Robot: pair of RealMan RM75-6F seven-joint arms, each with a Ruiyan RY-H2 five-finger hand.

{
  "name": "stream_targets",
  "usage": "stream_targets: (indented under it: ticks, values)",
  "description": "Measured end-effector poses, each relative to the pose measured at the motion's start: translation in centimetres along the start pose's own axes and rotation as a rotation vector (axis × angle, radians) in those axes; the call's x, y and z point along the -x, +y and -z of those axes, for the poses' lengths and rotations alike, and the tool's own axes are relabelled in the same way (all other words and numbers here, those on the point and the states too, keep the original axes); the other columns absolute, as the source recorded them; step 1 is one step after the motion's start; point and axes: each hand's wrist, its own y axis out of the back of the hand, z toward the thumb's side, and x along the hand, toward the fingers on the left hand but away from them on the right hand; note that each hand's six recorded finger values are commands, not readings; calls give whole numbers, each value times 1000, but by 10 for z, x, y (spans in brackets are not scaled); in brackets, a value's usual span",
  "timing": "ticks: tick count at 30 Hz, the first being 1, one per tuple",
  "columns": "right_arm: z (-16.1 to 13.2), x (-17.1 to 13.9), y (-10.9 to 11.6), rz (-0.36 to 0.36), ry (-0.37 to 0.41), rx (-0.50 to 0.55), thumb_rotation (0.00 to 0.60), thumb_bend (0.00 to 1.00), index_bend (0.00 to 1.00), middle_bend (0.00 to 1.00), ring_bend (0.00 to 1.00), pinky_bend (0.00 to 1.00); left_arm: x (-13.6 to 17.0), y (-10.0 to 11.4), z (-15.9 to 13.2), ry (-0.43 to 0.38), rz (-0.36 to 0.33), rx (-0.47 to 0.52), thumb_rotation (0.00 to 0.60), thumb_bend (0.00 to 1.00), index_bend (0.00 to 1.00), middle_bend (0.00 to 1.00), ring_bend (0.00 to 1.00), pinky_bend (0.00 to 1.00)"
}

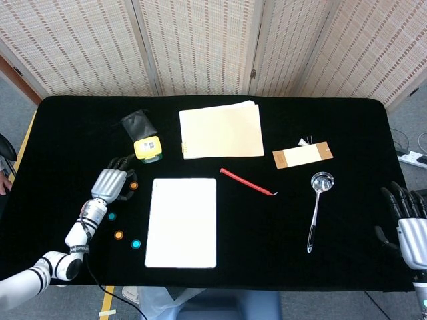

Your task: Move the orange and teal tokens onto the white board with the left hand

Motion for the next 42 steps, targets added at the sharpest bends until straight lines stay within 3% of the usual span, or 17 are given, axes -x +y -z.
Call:
stream_targets:
  ticks: [12,27,42]
  values:
    - [2,-1,-2,-6,-9,-1,600,400,0,0,47,0,-10,-20,13,99,55,43,600,379,435,0,0,0]
    - [6,-4,-2,-8,-26,0,600,400,0,0,45,0,-23,-22,6,117,77,53,600,380,436,0,0,0]
    - [7,-2,-4,-13,-32,0,600,400,0,0,44,0,-26,-29,5,133,70,65,600,406,529,0,0,0]
